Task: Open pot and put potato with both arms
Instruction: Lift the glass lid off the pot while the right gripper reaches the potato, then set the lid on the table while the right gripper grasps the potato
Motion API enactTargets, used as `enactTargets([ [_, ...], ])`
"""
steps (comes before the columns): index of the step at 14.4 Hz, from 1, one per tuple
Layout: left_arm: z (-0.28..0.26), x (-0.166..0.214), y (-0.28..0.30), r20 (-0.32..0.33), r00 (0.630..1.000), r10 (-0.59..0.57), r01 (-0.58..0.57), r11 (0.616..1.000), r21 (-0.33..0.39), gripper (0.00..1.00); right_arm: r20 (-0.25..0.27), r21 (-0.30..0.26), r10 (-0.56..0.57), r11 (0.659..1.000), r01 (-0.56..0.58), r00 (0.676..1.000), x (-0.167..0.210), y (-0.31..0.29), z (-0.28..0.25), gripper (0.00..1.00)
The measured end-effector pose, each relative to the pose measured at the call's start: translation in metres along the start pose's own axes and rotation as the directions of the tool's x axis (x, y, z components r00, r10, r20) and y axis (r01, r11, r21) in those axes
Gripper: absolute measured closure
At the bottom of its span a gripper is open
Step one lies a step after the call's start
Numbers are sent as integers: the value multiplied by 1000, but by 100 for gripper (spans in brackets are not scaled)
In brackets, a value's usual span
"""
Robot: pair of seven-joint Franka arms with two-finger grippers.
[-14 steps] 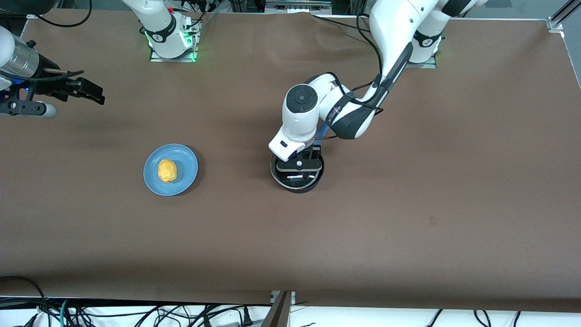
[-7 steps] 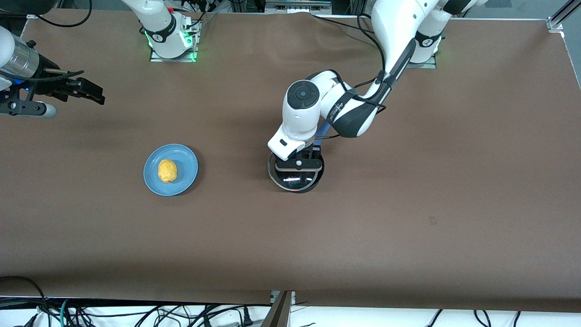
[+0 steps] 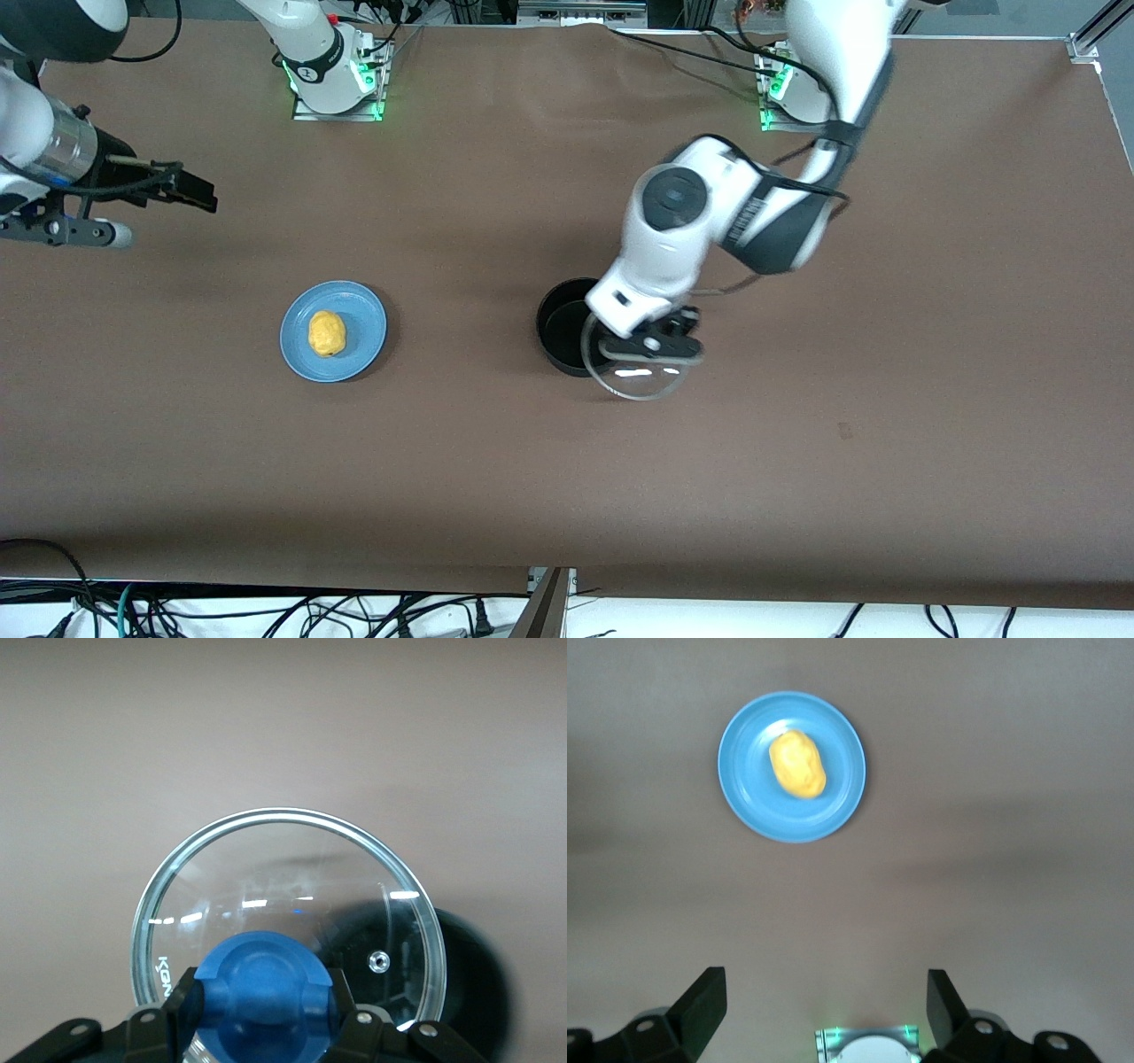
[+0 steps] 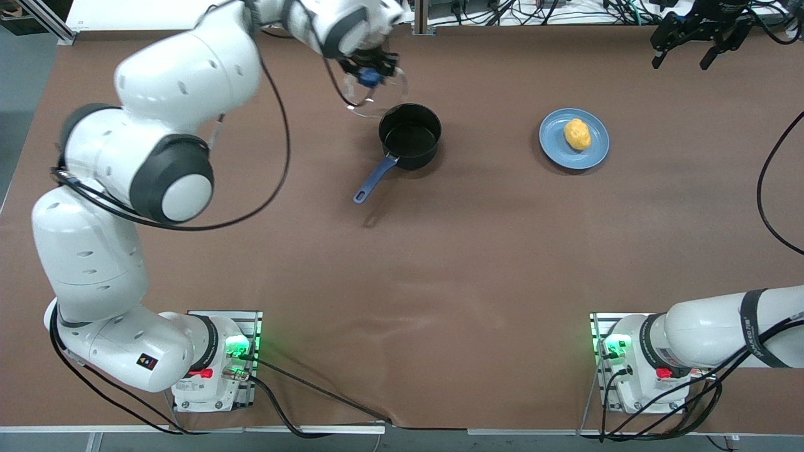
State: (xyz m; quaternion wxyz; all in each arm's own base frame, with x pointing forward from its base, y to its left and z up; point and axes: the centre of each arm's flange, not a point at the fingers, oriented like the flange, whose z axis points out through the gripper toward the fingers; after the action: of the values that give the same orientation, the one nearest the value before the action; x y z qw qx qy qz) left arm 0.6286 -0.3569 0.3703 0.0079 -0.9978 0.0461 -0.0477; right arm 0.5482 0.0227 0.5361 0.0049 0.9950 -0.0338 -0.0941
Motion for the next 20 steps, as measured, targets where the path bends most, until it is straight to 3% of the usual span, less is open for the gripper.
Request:
enactTargets([
  [3, 11, 24, -117, 48, 991, 126, -126, 992, 2, 40, -6, 5, -56, 998, 56, 998, 40, -5, 30, 0],
  [7, 40, 19, -258, 106, 963, 248, -252, 967, 21, 40, -24, 8, -162, 987, 162, 987, 99, -30, 116, 0],
  [11, 92, -17, -372, 91, 939, 332, -334, 943, 12, 40, -116, 1, -221, 975, 222, 968, 113, -56, 225, 0],
  [14, 119, -48, -416, 95, 943, 320, -317, 947, -45, 40, -175, -7, -244, 969, 246, 954, 98, -64, 294, 0],
  [16, 132, -63, -428, 98, 946, 309, -303, 951, -69, 40, -180, -7, -247, 968, 249, 952, 97, -62, 319, 0],
  [18, 144, -75, -437, 97, 950, 297, -293, 954, -61, 40, -179, -7, -245, 969, 248, 953, 99, -60, 330, 7],
  [20, 155, -84, -439, 94, 956, 279, -274, 960, -59, 39, -178, -7, -245, 969, 248, 953, 99, -60, 328, 26],
])
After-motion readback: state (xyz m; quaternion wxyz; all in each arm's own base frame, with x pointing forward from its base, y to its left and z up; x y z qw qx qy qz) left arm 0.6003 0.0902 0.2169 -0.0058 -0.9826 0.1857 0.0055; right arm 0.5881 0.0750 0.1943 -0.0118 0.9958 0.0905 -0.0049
